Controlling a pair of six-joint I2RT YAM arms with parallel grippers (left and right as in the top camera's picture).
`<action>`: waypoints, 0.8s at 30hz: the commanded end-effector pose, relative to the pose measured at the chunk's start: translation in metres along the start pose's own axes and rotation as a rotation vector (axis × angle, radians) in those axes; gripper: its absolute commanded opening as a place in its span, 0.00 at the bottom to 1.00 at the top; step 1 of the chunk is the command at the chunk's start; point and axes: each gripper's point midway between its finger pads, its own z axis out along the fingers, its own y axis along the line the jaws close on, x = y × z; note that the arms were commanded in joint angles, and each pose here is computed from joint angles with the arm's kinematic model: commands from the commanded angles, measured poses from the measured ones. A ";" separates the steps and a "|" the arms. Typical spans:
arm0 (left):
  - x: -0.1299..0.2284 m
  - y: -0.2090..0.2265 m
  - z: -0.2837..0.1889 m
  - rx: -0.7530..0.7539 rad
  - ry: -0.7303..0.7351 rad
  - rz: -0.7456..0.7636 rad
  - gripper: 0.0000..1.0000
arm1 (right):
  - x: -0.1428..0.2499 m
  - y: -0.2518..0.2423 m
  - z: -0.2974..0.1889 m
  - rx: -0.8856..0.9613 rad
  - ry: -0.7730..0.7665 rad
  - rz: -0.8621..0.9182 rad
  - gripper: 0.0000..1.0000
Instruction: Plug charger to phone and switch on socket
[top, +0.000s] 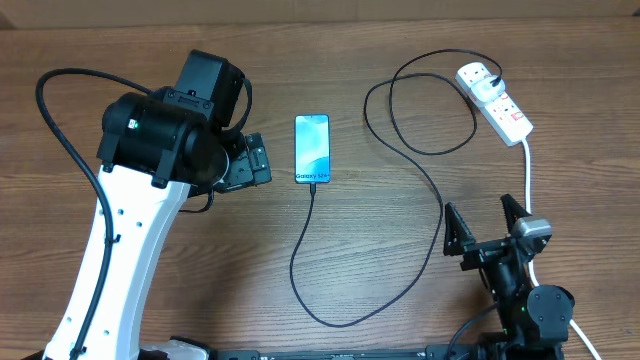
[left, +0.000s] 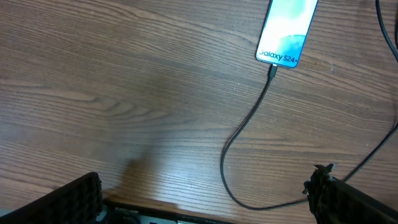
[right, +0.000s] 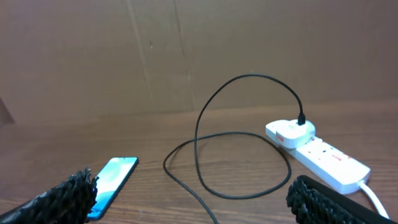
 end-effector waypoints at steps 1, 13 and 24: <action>-0.001 0.001 0.000 -0.004 0.001 -0.010 1.00 | 0.005 0.002 0.002 -0.018 -0.025 -0.055 1.00; -0.001 0.001 0.000 -0.004 0.001 -0.010 1.00 | 0.024 -0.004 0.005 0.004 0.013 -0.159 1.00; -0.001 0.001 0.000 -0.004 0.001 -0.010 0.99 | 0.024 -0.022 0.004 0.107 0.016 -0.088 1.00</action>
